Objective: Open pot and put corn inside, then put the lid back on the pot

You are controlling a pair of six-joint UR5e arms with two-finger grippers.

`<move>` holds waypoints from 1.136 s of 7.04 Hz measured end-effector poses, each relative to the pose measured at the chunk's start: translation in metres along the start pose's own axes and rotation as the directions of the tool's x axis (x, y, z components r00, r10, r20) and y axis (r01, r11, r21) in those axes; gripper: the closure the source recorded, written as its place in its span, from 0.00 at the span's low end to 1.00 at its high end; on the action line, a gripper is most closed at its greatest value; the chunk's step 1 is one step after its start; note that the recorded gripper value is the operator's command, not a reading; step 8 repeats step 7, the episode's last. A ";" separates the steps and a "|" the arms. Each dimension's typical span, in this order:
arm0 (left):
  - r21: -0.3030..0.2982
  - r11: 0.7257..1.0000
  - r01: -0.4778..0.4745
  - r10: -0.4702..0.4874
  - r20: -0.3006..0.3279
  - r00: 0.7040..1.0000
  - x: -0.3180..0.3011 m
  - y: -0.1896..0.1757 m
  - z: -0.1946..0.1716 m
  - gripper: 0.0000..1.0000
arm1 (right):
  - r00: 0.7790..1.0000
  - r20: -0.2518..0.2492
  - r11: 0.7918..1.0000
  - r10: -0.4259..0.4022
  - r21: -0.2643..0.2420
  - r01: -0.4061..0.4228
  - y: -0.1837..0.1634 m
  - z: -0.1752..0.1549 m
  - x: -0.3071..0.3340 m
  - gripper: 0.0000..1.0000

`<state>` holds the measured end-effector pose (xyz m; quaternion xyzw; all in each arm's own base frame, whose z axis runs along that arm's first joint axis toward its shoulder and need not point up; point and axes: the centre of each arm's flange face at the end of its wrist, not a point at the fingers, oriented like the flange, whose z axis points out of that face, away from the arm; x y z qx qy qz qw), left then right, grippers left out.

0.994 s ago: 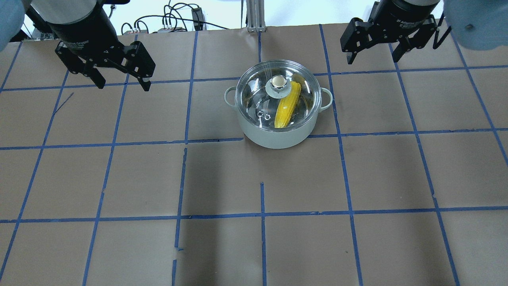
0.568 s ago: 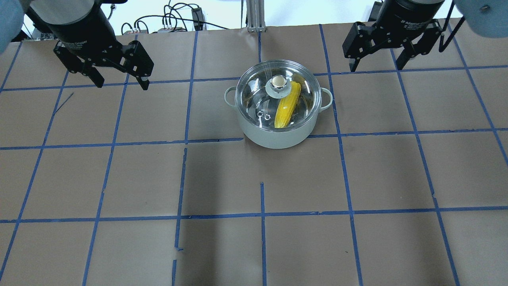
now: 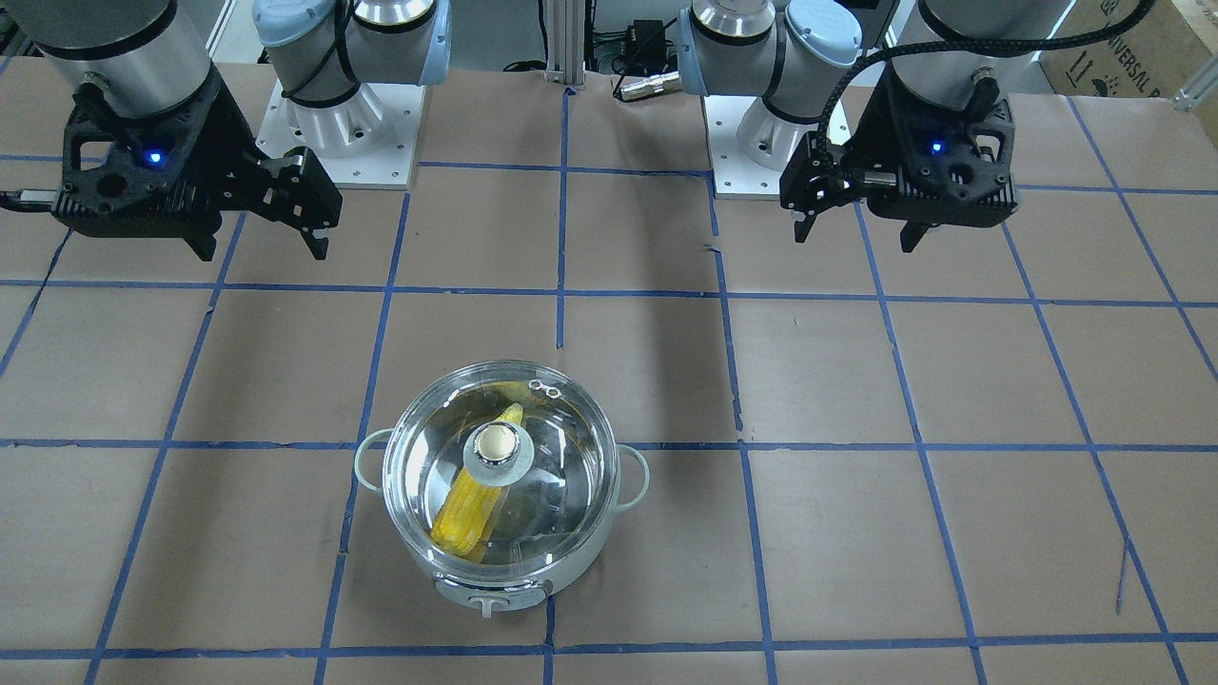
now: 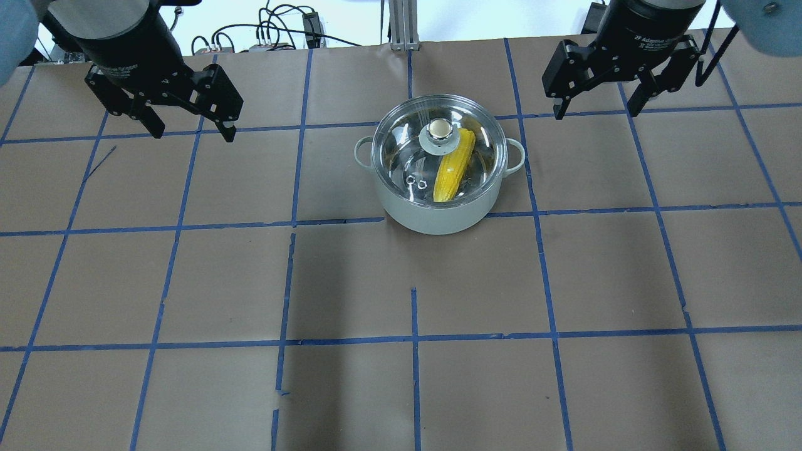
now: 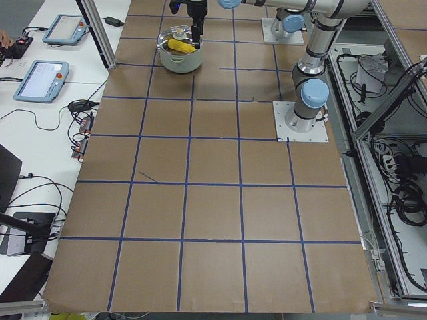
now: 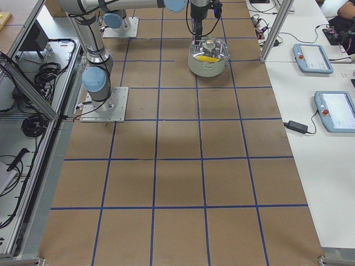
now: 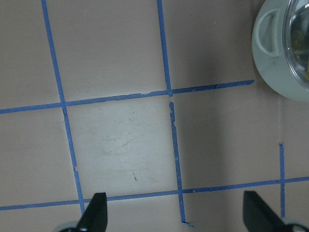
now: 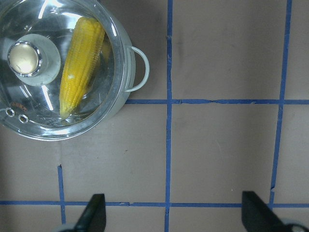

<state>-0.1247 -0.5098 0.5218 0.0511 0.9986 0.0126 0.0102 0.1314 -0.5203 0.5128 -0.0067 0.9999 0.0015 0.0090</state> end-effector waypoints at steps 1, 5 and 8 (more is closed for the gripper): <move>0.000 1.000 0.000 0.000 0.000 1.000 0.000 0.000 0.000 0.00 | 1.000 -0.008 1.000 0.000 0.000 0.000 0.000 0.000 0.001 0.01; 0.000 1.000 0.002 -0.002 0.000 1.000 0.000 0.000 0.000 0.00 | 1.000 -0.013 1.000 0.001 0.000 -0.001 0.000 -0.001 0.001 0.01; -0.001 1.000 0.004 -0.004 0.000 1.000 0.000 0.000 0.000 0.00 | 1.000 -0.015 1.000 0.001 -0.001 -0.001 0.000 -0.001 0.001 0.01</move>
